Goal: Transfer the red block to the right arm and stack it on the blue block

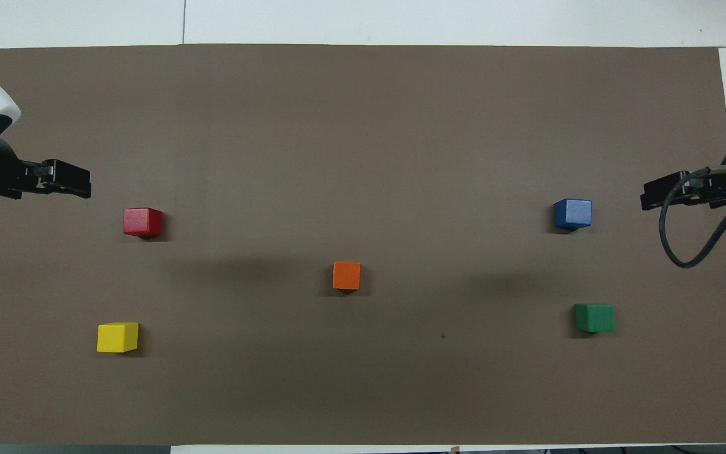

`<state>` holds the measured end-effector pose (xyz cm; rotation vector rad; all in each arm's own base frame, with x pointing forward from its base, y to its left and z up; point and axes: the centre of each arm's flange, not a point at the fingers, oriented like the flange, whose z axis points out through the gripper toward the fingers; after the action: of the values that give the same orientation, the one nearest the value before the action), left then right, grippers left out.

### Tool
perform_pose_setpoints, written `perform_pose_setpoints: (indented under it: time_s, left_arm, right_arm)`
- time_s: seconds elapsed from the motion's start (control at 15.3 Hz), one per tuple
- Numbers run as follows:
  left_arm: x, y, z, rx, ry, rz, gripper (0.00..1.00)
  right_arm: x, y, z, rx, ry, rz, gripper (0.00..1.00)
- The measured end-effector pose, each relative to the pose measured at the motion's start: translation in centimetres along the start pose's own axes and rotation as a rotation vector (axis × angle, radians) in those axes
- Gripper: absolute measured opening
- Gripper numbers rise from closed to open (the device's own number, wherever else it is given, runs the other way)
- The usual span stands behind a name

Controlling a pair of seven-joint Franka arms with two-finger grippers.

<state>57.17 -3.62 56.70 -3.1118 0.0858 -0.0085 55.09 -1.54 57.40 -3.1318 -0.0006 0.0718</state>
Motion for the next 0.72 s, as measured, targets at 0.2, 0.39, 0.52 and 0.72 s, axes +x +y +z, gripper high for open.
perform_pose_setpoints:
  time_s: [0.2,0.39,0.52,0.72]
  left_arm:
    - [1.3,-0.9,4.6,-0.004,-0.003,-0.015,1.0]
    - [1.9,-0.9,10.4,-0.008,0.009,-0.014,1.0]
    - [1.8,-1.2,13.1,-0.009,0.014,-0.019,1.0]
    - [1.9,-1.5,15.8,-0.012,0.014,-0.025,1.0]
  right_arm:
    - [0.0,0.1,0.0,0.0,0.0,0.002,1.0]
    - [0.0,0.1,0.0,0.0,0.0,0.001,1.0]
    - [0.0,0.1,0.0,0.0,0.0,0.001,1.0]
    - [0.0,0.1,0.0,0.0,0.0,0.001,1.0]
